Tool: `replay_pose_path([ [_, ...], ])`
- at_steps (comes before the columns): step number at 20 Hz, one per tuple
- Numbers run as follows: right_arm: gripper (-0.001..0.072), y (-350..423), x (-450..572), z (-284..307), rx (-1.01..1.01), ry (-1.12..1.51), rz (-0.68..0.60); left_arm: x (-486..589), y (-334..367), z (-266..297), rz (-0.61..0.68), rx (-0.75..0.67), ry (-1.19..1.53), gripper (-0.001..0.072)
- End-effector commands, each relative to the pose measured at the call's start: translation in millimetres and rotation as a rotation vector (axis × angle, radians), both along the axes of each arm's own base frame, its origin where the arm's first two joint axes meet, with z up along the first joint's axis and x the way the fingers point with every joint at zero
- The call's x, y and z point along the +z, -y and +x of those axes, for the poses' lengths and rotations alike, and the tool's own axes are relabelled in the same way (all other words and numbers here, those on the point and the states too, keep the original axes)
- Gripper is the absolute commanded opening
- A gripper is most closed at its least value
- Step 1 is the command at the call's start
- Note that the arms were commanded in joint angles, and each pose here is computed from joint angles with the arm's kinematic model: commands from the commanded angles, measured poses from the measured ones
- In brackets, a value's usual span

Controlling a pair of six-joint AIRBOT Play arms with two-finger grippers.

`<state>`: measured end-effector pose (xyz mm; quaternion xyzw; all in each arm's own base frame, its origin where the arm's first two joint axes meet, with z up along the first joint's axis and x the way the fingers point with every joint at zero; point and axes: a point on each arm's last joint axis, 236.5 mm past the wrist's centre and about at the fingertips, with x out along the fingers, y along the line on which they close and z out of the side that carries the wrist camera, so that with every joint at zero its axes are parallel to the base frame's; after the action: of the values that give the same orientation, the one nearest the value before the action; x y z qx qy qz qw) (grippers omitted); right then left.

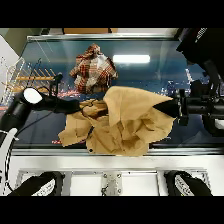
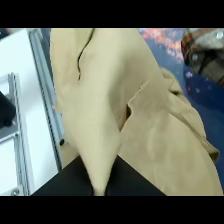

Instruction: Fold the clothes and pants, and hang the long-sleeved shirts on hangers.

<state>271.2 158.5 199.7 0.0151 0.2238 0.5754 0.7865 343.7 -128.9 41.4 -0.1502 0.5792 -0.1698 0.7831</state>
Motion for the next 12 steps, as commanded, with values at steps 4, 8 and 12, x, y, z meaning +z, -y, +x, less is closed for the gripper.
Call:
replay_pose_path([
  [4,0.0008,12,-35,-5,-0.016,-0.085,-0.122,69,-37,21,0.064,-0.015,0.089,0.0014],
  [8,0.0008,9,-21,10,-0.092,-0.081,-0.048,113,-46,23,0.077,-0.032,0.152,0.0014],
  [12,0.0008,-10,55,8,-0.062,0.087,0.218,99,-40,12,0.078,-0.062,0.101,0.0015],
])
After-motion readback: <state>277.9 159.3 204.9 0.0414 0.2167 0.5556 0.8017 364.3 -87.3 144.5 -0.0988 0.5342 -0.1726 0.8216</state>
